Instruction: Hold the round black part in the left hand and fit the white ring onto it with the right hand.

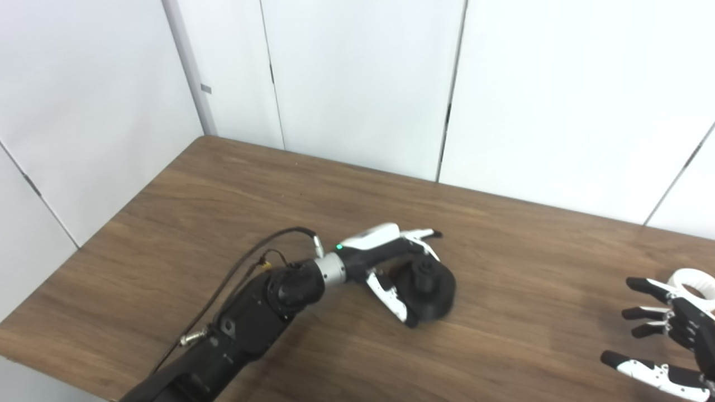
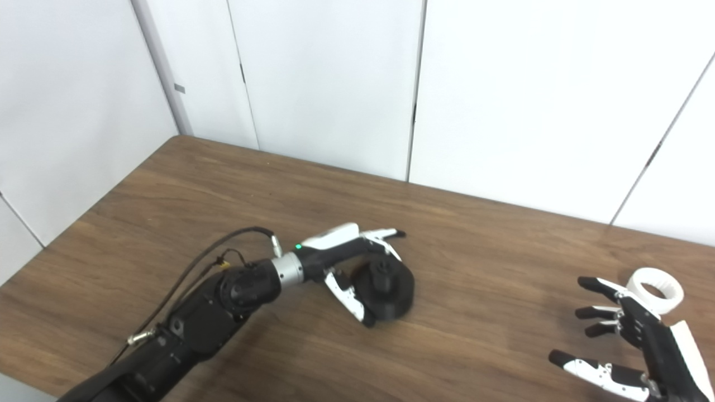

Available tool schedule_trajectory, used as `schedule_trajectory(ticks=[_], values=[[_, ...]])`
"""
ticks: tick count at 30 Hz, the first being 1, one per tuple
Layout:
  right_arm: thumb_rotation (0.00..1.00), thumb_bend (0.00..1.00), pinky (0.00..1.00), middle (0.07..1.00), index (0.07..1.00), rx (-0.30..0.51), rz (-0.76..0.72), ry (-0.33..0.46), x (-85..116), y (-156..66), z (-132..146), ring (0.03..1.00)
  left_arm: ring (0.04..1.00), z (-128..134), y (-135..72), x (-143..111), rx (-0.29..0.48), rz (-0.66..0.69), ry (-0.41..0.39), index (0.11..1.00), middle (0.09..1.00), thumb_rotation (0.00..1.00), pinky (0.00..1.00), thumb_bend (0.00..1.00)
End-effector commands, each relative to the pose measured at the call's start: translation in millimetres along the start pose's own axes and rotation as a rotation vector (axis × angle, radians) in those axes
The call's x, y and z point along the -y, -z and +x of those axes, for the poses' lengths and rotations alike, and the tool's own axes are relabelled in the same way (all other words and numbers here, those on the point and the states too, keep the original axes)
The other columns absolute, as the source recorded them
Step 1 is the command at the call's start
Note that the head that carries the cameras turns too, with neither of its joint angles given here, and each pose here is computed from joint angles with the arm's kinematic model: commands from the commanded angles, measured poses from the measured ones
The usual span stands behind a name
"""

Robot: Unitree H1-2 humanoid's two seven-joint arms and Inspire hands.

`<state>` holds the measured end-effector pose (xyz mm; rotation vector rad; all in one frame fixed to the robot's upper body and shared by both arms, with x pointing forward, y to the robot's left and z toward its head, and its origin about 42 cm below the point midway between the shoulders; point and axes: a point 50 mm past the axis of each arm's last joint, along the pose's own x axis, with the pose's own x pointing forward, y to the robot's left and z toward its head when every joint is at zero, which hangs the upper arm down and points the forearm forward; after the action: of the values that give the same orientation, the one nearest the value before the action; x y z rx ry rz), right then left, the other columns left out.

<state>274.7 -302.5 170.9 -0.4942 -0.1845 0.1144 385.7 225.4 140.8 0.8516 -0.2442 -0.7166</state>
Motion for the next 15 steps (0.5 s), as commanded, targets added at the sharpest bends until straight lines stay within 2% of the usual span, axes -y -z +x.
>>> schedule_trajectory(ticks=[1,6,15], values=[[0.06,0.68,0.53,0.813,0.764,0.082,-0.01,0.034,8.5,-17.4,11.3,0.649,1.0,9.8,-19.9,-16.2,0.092,0.045,-0.028,0.483,1.0,0.07,1.0,0.52],[0.07,0.69,0.53,0.812,0.764,0.078,-0.008,0.037,8.0,-18.0,11.4,0.649,1.0,12.2,-29.5,2.9,0.136,0.027,0.007,0.483,1.0,0.07,1.0,0.52],[0.09,0.69,0.52,0.81,0.763,0.074,-0.011,0.041,7.6,-20.8,11.0,0.647,1.0,14.4,-36.8,25.4,0.154,0.031,0.049,0.483,0.995,0.07,1.0,0.52]])
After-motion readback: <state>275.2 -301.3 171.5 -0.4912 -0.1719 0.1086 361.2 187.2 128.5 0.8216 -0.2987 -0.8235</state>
